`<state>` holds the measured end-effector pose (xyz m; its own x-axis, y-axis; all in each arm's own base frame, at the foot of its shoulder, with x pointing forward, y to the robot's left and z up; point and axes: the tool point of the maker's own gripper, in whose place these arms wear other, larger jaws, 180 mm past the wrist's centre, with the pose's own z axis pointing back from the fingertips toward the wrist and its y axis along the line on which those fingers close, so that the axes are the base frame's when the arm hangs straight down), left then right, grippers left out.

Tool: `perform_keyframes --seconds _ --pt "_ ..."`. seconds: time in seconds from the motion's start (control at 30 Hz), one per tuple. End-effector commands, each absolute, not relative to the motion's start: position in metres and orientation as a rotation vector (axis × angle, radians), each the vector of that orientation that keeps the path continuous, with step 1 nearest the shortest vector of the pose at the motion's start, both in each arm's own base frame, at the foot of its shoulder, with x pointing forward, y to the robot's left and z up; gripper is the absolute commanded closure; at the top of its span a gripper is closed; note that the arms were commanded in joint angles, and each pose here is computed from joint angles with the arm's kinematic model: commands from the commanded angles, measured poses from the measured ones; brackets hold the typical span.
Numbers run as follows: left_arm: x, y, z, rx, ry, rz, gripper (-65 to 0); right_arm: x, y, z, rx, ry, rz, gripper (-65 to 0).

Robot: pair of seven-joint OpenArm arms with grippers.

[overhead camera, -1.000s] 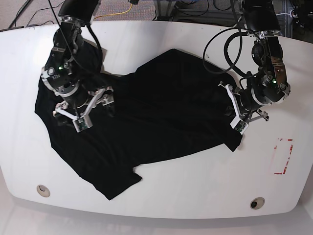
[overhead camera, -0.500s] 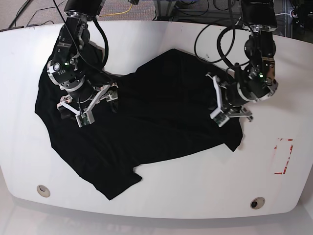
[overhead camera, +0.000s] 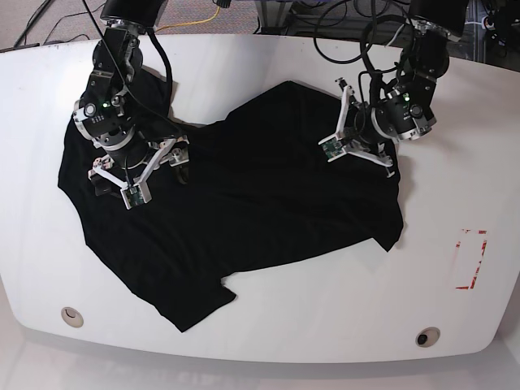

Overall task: Layout the t-shirt on the table in an organized manner, then fold the t-shirt properly
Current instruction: 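Release the shirt and move both grippers inward onto the shirt's collar edge, then grasp the collar-edge fabric with both grippers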

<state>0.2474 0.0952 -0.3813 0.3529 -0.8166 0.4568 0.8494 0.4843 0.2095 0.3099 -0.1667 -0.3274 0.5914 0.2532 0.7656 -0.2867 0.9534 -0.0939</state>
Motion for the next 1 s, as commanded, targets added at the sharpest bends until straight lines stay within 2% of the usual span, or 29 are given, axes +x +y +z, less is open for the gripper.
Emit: perform_keyframes --seconds 0.0,0.2,0.27,0.33,0.53,0.6,0.97 --pt "0.250 0.101 -0.374 -0.081 -0.570 -1.078 -0.4 0.317 -0.165 -0.314 0.045 -0.938 0.313 -65.0" --pt "0.241 0.104 -0.376 -0.123 -0.519 -1.069 -0.8 0.312 -0.166 -0.319 0.047 -0.921 0.310 -65.0" --pt "0.240 0.102 -0.375 -0.143 -0.523 -1.067 -3.6 0.311 -0.165 -0.320 0.049 -0.920 0.310 -65.0" --pt "0.239 0.100 -0.375 -0.156 -0.525 -1.065 -9.7 0.311 -0.165 -0.320 0.050 -0.920 0.309 -65.0" --pt "0.238 0.098 -0.374 -0.166 -0.528 -1.063 -37.2 0.311 -0.160 -0.321 0.065 -0.922 0.299 -65.0" --pt "0.238 0.097 -0.374 -0.169 -0.530 -1.062 -41.1 0.310 -0.160 -0.321 0.065 -0.920 0.299 -65.0" --pt "0.246 0.092 -0.380 -0.178 -0.519 -1.062 -41.5 0.310 -0.159 -0.321 0.068 -0.920 0.297 -65.0"
